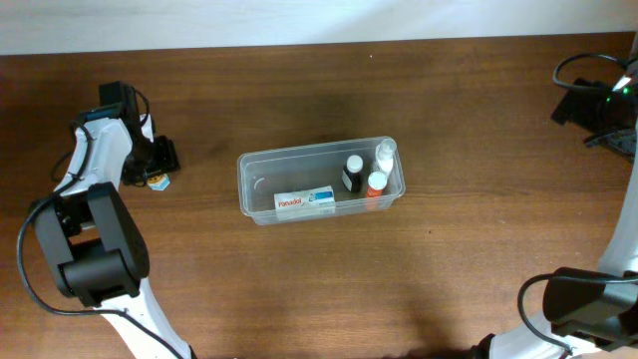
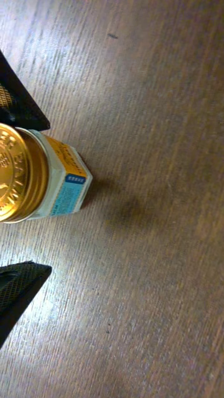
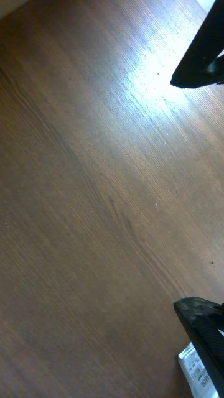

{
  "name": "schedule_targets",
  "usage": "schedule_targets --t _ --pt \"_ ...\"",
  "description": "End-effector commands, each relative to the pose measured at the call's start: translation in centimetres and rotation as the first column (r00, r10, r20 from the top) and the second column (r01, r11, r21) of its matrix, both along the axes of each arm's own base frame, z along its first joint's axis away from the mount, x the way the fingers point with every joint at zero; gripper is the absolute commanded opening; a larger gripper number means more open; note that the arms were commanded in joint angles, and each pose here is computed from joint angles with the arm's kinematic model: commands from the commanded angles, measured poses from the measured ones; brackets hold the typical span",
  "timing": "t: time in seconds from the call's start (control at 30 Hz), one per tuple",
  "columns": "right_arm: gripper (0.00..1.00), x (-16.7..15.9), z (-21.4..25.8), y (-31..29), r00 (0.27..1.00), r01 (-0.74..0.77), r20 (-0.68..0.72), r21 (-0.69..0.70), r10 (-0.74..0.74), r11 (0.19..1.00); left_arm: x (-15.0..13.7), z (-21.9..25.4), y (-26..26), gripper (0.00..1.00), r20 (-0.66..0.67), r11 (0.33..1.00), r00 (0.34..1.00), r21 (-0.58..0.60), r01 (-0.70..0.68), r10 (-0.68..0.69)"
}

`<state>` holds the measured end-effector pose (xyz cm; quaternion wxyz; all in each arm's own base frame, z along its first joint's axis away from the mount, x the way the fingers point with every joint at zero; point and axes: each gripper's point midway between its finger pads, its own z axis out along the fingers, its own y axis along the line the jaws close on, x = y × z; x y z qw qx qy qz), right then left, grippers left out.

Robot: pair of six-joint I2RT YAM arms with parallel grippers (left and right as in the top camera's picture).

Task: Pack container
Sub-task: 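Lower the left gripper around the gold-capped jar and close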

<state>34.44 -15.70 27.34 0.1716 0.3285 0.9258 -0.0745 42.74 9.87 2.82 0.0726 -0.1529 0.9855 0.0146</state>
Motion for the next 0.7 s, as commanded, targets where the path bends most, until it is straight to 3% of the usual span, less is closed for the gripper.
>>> schedule_targets --t 0.0,0.07,0.23,0.67 --pt "0.98 -0.14 0.38 -0.25 1.0 0.018 0.01 -0.011 -0.018 1.0 -0.42 -1.04 0.03 0.66 -0.027 0.999 0.999 -0.004 -0.044 0.044" --pt "0.98 -0.14 0.38 -0.25 1.0 0.018 0.01 -0.011 -0.018 1.0 -0.44 -1.04 0.04 0.66 -0.028 0.999 0.999 -0.004 -0.044 0.044" --pt "0.98 -0.14 0.38 -0.25 1.0 0.018 0.01 -0.011 -0.018 1.0 -0.43 -1.04 0.03 0.46 -0.028 0.999 0.999 -0.004 -0.044 0.044" --pt "0.98 -0.14 0.38 -0.25 1.0 0.018 0.01 -0.011 -0.018 1.0 -0.67 -0.41 -0.72 0.42 -0.045 0.998 0.998 -0.046 -0.04 0.038"
